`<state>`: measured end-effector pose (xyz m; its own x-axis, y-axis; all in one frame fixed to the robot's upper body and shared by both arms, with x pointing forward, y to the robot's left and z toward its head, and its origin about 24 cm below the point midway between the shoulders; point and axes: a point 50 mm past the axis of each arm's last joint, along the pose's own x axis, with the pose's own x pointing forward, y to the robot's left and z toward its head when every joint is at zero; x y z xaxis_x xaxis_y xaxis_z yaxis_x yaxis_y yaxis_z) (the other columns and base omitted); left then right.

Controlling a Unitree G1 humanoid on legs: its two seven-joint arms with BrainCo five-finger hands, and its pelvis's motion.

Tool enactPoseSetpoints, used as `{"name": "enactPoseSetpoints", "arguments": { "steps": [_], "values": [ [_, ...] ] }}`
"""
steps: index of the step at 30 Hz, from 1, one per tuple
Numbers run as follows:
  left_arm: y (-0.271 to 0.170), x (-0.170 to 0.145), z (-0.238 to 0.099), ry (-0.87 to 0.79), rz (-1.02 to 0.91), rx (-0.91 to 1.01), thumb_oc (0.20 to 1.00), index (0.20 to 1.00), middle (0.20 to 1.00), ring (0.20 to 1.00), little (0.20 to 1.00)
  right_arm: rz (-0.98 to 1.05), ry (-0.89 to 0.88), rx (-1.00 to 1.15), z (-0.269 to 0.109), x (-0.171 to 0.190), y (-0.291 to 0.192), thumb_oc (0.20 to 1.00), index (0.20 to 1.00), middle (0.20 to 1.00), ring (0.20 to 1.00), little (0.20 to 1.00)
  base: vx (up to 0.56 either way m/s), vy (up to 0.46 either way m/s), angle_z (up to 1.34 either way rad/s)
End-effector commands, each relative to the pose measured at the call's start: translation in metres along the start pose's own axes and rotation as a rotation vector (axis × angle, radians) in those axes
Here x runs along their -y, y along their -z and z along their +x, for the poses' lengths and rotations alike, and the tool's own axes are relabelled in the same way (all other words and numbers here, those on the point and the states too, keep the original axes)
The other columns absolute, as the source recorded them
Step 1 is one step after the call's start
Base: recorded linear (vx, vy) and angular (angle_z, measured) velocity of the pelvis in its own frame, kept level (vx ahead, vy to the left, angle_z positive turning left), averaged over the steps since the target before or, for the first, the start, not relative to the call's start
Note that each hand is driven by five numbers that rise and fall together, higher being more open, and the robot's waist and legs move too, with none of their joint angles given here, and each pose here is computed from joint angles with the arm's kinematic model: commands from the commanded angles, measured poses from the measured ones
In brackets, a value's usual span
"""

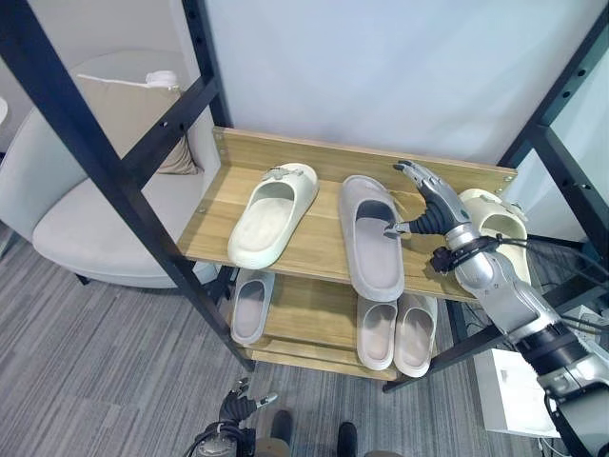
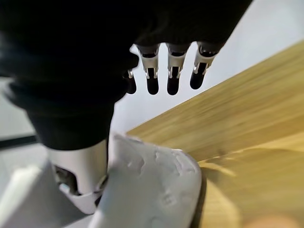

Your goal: Arrange the slippers neatly on the shoe rack.

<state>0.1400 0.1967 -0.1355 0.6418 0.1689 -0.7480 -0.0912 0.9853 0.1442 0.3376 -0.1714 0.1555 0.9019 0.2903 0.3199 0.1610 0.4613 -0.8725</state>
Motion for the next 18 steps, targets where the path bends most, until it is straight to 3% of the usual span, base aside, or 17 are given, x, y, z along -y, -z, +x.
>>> {"name": "enactPoseSetpoints", "arguments": {
  "steps": [1, 6, 7, 8, 9, 10, 18],
  "values": [
    [-0.029, -0.010, 0.009, -0.022, 0.011, 0.103, 1.000, 1.000, 1.000, 1.000, 1.000, -0.112, 0.099, 0.046, 0.025, 0.030, -0.008, 1.000, 1.000, 1.000, 1.000, 1.000, -0.06, -0.003, 0.18],
    [-0.043, -0.012, 0.012, -0.036, -0.002, 0.148, 1.000, 1.000, 1.000, 1.000, 1.000, -0.140, 0.096, 0.046, 0.038, 0.028, -0.013, 1.000, 1.000, 1.000, 1.000, 1.000, -0.04, -0.004, 0.09],
    [-0.043, -0.011, 0.013, -0.037, 0.001, 0.143, 1.000, 1.000, 1.000, 1.000, 1.000, -0.141, 0.090, 0.048, 0.040, 0.027, -0.014, 0.922, 0.922, 0.922, 0.922, 0.922, 0.00, 0.008, 0.17],
    [-0.043, -0.010, 0.014, -0.039, 0.003, 0.142, 1.000, 1.000, 1.000, 1.000, 1.000, -0.134, 0.075, 0.043, 0.040, 0.021, -0.014, 0.539, 0.539, 0.539, 0.539, 0.539, 0.00, 0.011, 0.10],
    [-0.047, -0.009, 0.014, -0.034, -0.002, 0.154, 1.000, 1.000, 1.000, 1.000, 1.000, -0.148, 0.056, 0.048, 0.040, 0.017, -0.014, 0.338, 0.338, 0.338, 0.338, 0.338, 0.00, 0.013, 0.04],
    [-0.047, -0.008, 0.014, -0.031, 0.000, 0.155, 1.000, 1.000, 1.000, 1.000, 1.000, -0.146, 0.045, 0.045, 0.039, 0.014, -0.014, 0.200, 0.200, 0.200, 0.200, 0.200, 0.00, 0.016, 0.05],
    [-0.048, -0.005, 0.014, -0.019, 0.010, 0.165, 1.000, 1.000, 1.000, 1.000, 1.000, -0.157, -0.020, 0.018, 0.030, -0.005, -0.003, 0.200, 0.200, 0.200, 0.200, 0.200, -0.01, 0.008, 0.07]
  ]
}}
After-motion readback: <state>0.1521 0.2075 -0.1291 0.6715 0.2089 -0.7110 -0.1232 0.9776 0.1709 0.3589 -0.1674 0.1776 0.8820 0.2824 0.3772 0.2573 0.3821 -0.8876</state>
